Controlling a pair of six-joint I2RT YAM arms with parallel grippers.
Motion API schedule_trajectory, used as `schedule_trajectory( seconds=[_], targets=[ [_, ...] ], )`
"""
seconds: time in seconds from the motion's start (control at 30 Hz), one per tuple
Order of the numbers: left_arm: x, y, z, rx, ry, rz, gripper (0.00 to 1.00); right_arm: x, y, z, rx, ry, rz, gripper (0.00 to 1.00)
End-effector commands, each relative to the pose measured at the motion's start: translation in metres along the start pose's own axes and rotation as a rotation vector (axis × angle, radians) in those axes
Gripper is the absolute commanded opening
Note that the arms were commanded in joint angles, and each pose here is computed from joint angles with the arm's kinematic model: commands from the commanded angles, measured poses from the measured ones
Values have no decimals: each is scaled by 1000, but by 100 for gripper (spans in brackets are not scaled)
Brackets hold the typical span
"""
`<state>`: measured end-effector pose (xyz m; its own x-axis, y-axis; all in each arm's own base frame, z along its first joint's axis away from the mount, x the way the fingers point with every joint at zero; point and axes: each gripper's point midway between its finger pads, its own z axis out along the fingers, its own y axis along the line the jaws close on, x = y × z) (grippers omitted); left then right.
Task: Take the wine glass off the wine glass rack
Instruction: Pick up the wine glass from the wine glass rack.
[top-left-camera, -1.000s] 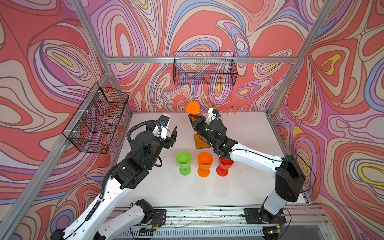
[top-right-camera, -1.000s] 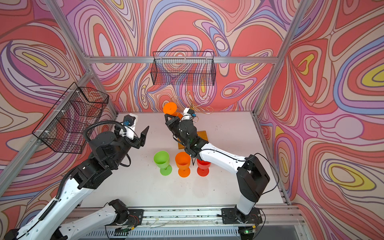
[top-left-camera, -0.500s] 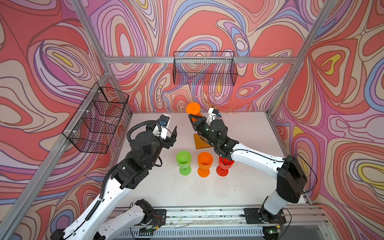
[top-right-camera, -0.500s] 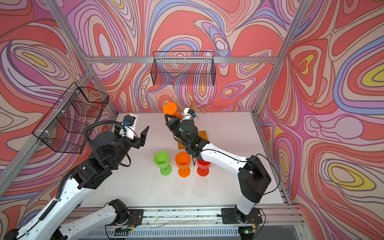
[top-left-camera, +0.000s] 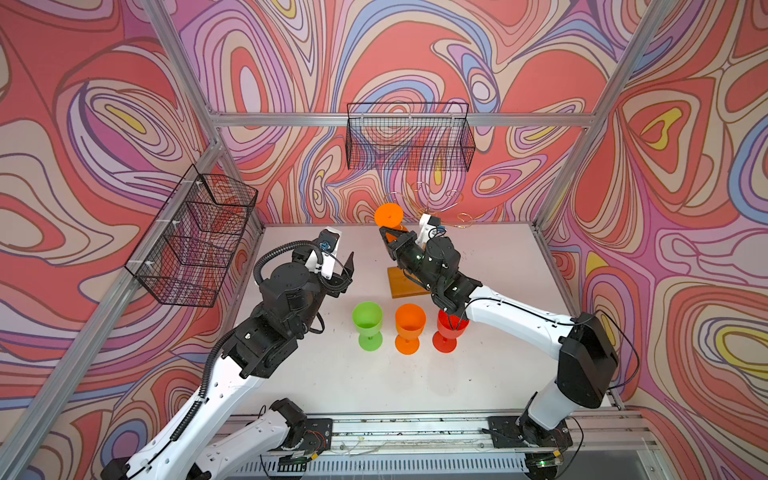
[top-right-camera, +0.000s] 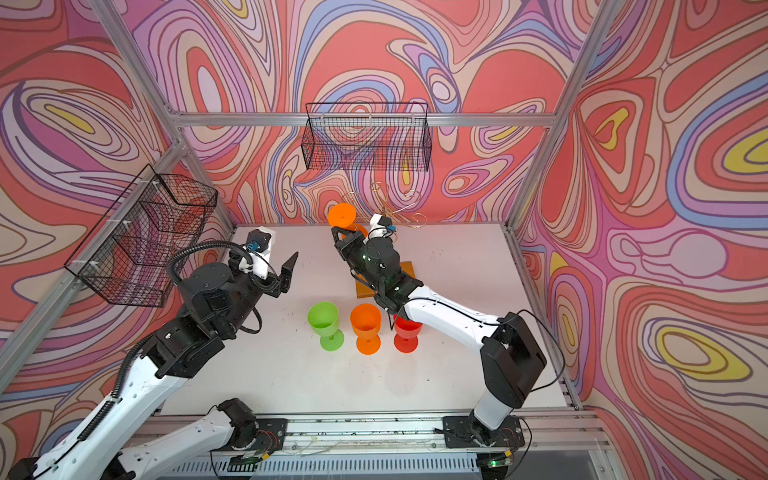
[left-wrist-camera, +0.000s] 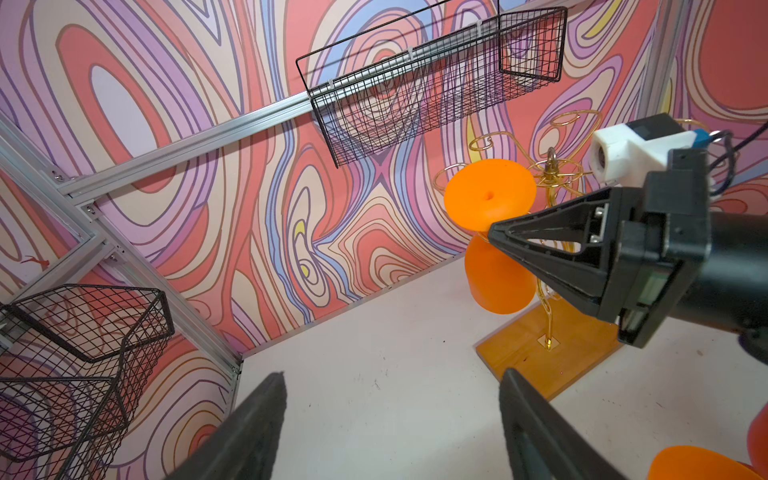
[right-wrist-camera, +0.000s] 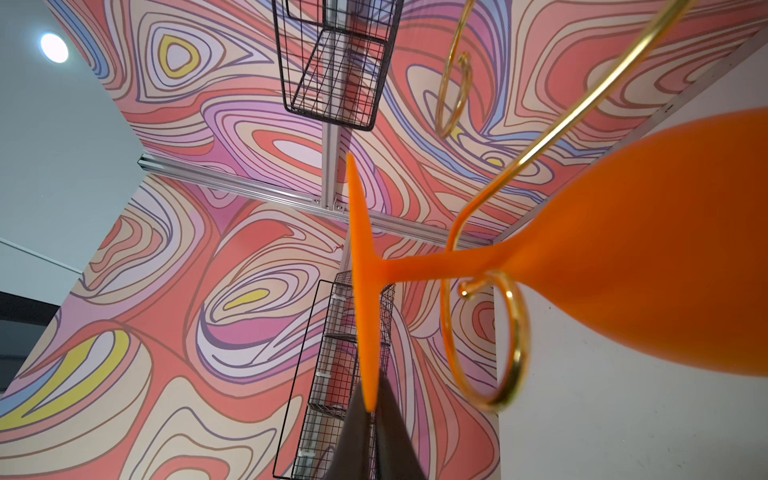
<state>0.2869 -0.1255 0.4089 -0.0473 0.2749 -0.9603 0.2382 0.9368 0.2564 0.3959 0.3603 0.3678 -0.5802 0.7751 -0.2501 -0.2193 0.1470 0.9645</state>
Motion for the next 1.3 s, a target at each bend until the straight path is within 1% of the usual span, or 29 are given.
schedule_trajectory(
  seconds=[0.0,0.37,0.57,0.8,1.1,1.27],
  targets=[
    [6,1,2,-6,11,7,80,-9,-2,-4,-10,9,40,0],
    [7,1,2,-12,15,13,80,-15,-1,-1,-27,46,105,0],
    [7,1,2,-11,14,12,80,-18,2,-1,-18,63,106,0],
    [7,2,0,-13,14,10,80,-14,-4,10,-24,125,180,0],
    [8,3,0,-17,14,11,80,-21,-3,7,-23,107,165,0],
    [9,2,0,-15,16,12,80,-26,0,3,-5,89,128,0]
  ],
)
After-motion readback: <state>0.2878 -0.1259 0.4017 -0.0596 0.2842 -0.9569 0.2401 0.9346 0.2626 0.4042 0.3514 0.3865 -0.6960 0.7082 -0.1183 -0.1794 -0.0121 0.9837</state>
